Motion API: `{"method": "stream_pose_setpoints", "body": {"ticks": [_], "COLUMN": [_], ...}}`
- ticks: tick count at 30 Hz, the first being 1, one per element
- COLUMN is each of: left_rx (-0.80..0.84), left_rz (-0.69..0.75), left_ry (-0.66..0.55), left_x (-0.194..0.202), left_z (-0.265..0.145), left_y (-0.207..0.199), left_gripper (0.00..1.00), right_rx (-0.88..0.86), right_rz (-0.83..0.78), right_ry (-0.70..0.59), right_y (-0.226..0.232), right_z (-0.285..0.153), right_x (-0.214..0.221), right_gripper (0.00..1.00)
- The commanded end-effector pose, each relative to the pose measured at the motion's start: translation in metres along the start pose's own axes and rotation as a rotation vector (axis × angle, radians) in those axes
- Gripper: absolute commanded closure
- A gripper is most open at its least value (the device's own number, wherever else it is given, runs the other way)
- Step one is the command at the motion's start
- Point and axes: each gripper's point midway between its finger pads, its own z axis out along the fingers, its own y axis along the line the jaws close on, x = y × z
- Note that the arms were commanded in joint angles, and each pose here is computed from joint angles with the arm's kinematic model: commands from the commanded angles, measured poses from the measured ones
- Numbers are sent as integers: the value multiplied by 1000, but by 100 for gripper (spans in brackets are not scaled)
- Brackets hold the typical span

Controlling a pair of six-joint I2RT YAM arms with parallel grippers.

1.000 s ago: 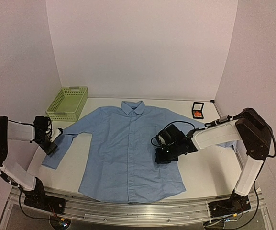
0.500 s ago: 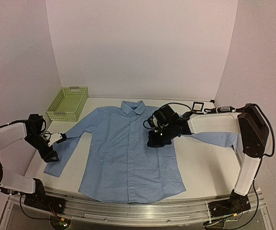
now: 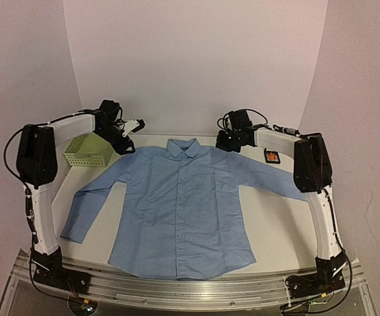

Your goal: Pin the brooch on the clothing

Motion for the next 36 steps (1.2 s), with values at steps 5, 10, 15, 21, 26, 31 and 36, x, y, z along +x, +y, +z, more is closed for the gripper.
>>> {"method": "stream_pose_setpoints", "body": {"ticks": [5,10,15,21,26,31,36], "left_rx": [-207,-231,-278,-218,-200,-243,-311], "left_rz": [-33,13,7,23,50,58,58], "left_ry": [-156,-221,-261,-269,-244,-235,-173], "left_x": [-80,-109,-119,-114,-97,-90,-64], "left_z": [79,111,129,158,183,207,223], "left_y": [40,26,38,14,0,7,16], "left_gripper": [57,57,59,60,60,61,62], "right_rx": [-75,-79,-79,-47,-55,-22,47], "right_rz": [128,107,-17,-93,-87,-50,-41], "right_ry": [16,38,28,145,300,447,509], "right_y": [-7,-4,15,29,43,35,9], "right_z": [53,38,4,-34,-58,-74,-91], "right_x": [-3,4,4,73,154,228,262], "right_gripper": [100,100,100,100,100,100,100]}}
